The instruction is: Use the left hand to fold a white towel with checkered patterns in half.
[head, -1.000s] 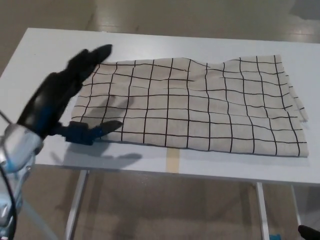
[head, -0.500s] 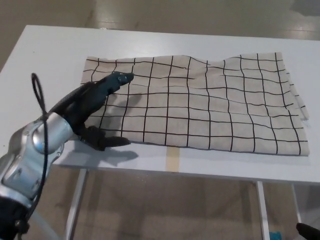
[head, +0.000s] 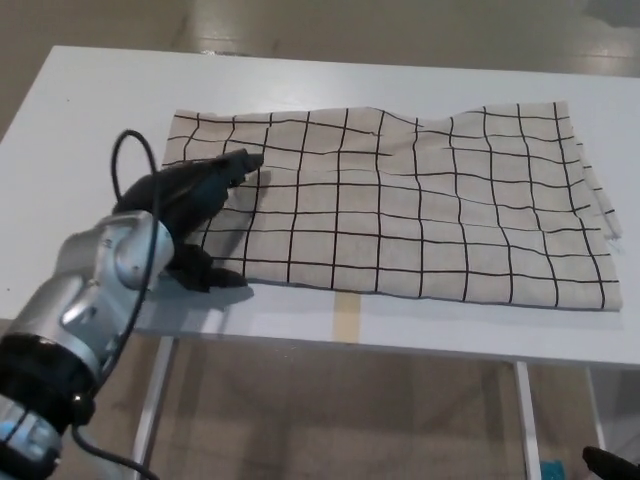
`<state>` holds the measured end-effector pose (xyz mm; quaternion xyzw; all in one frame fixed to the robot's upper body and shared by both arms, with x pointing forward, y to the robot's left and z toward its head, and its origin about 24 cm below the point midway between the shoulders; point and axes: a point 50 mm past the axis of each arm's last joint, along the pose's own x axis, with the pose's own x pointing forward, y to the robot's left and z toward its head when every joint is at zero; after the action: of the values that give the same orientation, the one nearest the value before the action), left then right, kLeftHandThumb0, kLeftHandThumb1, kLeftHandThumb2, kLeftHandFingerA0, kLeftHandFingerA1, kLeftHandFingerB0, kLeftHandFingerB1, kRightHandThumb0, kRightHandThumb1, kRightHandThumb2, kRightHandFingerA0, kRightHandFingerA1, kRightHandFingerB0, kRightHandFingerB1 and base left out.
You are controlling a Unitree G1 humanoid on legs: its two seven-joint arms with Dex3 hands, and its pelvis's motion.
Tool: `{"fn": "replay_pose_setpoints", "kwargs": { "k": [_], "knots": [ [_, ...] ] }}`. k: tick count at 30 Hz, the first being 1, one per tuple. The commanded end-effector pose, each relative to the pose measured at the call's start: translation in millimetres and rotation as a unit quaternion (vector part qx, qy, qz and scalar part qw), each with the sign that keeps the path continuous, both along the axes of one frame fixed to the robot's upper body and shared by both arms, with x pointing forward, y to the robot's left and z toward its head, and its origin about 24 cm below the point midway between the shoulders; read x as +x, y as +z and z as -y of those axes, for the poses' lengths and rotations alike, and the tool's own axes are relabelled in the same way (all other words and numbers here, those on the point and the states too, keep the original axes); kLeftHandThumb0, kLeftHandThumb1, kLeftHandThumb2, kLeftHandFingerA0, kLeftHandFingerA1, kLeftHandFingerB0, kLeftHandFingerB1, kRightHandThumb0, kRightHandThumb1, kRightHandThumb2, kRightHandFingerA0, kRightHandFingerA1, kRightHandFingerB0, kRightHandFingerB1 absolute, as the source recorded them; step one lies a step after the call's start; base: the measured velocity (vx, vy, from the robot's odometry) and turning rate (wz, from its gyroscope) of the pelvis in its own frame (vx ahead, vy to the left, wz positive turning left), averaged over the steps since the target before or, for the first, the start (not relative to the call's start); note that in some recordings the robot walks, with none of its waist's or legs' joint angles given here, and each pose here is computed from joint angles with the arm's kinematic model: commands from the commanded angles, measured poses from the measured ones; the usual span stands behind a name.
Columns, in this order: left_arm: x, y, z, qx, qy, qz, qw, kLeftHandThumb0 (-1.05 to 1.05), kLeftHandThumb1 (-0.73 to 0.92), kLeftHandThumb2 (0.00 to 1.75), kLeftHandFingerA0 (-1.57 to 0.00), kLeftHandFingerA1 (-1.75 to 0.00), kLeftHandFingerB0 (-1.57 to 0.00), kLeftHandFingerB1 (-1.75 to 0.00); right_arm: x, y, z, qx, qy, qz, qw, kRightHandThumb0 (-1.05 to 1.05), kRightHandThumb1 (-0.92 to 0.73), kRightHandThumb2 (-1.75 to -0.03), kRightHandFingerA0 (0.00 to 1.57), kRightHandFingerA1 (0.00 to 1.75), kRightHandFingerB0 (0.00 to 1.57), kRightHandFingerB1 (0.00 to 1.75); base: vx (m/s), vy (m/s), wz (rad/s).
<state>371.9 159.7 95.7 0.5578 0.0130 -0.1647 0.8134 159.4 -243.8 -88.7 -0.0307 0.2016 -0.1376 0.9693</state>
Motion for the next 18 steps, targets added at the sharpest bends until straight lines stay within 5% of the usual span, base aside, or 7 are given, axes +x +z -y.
{"fn": "replay_pose_setpoints", "kwargs": {
  "k": [1,2,18],
  "knots": [
    [-4,-19,16,0.026,-0.021,0.022,0.999,-0.32,0.27,0.70,0.00,-0.27,0.00,-0.34,-7,0,2,0.001,-0.005,0.006,1.000,-0.30,-0.56,-0.56,0.55,0.59,0.57,0.47,0.00,0.000,0.00],
    [-5,-22,18,0.027,-0.026,0.021,0.999,-0.33,0.40,0.67,-0.03,-0.17,-0.04,-0.28,-7,0,2,0.000,-0.007,0.004,1.000,-0.29,-0.56,-0.56,0.55,0.60,0.56,0.47,0.00,0.000,0.00],
    [-5,-43,26,0.056,-0.022,0.012,0.998,-0.32,0.41,0.67,-0.03,-0.18,-0.03,-0.26,-3,2,2,0.011,-0.014,0.014,1.000,-0.30,-0.56,-0.56,0.55,0.60,0.57,0.48,0.00,0.000,0.00]
  ]
}}
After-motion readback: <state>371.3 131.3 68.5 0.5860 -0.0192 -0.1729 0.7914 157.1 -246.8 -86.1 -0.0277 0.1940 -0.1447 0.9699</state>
